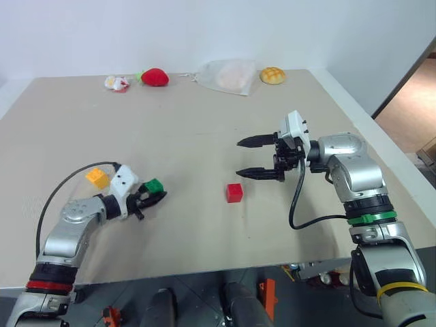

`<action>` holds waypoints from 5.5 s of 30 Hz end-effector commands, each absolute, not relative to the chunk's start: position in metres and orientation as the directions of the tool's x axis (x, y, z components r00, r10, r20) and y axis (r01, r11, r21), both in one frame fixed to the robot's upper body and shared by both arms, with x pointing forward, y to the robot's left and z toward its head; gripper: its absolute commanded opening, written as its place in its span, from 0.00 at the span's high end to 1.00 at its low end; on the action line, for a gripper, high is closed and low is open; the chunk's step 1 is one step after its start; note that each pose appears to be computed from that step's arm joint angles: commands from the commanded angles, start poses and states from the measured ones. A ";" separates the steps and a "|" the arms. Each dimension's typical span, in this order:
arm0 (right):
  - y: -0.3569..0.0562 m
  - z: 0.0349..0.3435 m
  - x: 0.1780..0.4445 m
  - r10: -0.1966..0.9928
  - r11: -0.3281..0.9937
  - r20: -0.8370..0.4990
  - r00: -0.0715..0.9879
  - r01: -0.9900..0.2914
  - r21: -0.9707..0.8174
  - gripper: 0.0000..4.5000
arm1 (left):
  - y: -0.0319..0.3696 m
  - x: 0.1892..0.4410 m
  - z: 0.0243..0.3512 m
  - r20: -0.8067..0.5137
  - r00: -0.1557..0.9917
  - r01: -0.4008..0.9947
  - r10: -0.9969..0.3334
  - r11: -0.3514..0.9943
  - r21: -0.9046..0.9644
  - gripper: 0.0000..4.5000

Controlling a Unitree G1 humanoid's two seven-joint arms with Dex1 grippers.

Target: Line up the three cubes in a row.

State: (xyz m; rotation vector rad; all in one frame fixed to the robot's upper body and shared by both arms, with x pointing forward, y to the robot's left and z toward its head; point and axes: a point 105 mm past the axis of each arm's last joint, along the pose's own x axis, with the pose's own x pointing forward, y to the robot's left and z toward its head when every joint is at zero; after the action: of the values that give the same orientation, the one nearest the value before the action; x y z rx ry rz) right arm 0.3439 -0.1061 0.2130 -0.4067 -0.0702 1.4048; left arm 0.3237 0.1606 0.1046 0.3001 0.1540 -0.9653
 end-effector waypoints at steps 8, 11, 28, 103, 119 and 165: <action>-0.113 0.231 0.331 0.970 0.171 -0.106 0.218 -0.926 -0.338 0.09 | 0.088 0.329 0.135 -0.278 0.204 0.967 -0.939 0.149 0.206 0.70; -0.119 0.228 0.327 0.963 0.199 -0.111 0.246 -0.925 -0.324 0.09 | 0.082 0.332 0.130 -0.289 0.172 0.972 -0.942 0.115 0.203 0.70; -0.140 0.218 0.321 0.927 0.302 -0.135 0.349 -0.910 -0.284 0.09 | 0.081 0.337 0.116 -0.259 0.186 0.974 -0.948 0.144 0.173 0.70; -0.060 0.229 0.326 0.988 0.111 -0.059 0.145 -0.913 -0.392 0.09 | 0.334 0.315 0.112 -0.153 0.932 0.345 -0.329 0.934 0.093 0.32; -0.066 0.226 0.329 0.981 0.140 -0.072 0.181 -0.911 -0.389 0.09 | 0.321 0.334 0.115 -0.132 0.905 0.418 -0.405 0.905 0.083 0.71; -0.127 0.217 0.323 0.928 0.280 -0.151 0.341 -0.905 -0.321 0.09 | 0.192 0.307 0.114 -0.335 0.338 0.940 -0.879 0.331 0.080 0.70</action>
State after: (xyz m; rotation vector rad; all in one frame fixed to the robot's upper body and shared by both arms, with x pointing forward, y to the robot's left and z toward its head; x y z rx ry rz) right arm 0.3256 -0.1264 0.1991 -0.3509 -0.0029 1.2328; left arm 0.3077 0.1865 0.1047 0.2540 0.2779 -1.2087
